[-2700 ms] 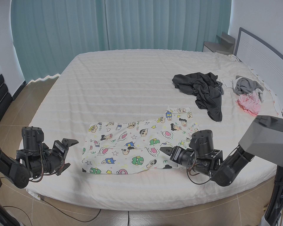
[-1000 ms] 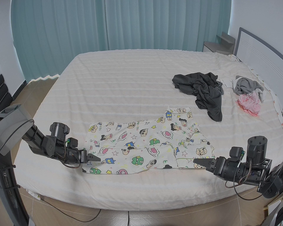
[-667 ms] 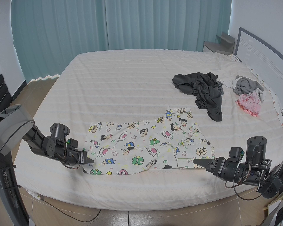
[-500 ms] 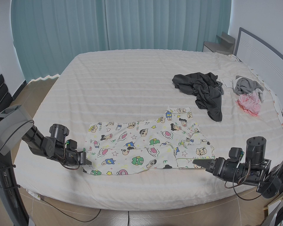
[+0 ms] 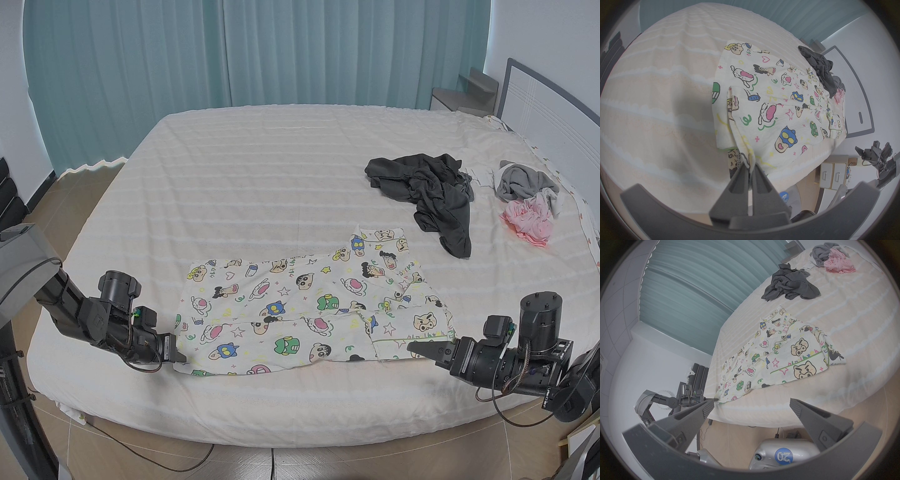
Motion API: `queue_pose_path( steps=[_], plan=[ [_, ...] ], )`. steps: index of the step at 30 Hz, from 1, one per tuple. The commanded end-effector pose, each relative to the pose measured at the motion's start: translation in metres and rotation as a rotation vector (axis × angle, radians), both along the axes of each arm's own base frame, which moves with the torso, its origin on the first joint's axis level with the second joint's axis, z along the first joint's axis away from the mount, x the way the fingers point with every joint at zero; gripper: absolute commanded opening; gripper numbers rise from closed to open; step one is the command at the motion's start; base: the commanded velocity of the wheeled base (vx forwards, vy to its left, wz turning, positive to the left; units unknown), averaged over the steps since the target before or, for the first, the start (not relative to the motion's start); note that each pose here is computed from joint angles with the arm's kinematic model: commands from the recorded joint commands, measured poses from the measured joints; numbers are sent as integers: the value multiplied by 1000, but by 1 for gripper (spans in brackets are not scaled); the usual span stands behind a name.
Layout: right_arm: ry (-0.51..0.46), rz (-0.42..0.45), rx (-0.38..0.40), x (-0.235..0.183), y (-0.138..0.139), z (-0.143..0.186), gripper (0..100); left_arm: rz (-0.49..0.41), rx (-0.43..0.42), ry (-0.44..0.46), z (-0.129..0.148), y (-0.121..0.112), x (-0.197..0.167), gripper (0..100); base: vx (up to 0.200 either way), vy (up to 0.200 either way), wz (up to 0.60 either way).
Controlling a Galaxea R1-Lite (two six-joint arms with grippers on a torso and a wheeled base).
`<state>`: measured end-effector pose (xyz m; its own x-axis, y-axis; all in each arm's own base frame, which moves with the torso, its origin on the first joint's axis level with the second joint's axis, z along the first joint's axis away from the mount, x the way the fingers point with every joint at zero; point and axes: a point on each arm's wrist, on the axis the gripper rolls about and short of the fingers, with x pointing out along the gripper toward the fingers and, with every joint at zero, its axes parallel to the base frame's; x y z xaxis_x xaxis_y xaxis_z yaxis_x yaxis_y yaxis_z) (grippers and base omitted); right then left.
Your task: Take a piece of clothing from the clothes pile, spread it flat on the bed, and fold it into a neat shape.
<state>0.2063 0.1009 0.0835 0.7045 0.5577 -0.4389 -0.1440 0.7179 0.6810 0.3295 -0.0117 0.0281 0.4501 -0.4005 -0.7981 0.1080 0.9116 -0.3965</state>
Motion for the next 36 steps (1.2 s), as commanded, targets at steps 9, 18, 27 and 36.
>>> queue_pose_path(
  steps=[9,18,27,36],
  plan=[
    [22,2,-14,2,1,-6,100,0,5,10,5,0,-14,0,0,0,0],
    [22,1,-14,2,1,-6,100,6,19,21,4,0,-19,0,0,0,0],
    [24,2,-14,2,1,-7,100,10,22,34,4,1,-26,0,0,0,0],
    [24,1,-14,2,1,-7,100,3,22,56,1,-1,-33,0,0,0,0]
  ],
)
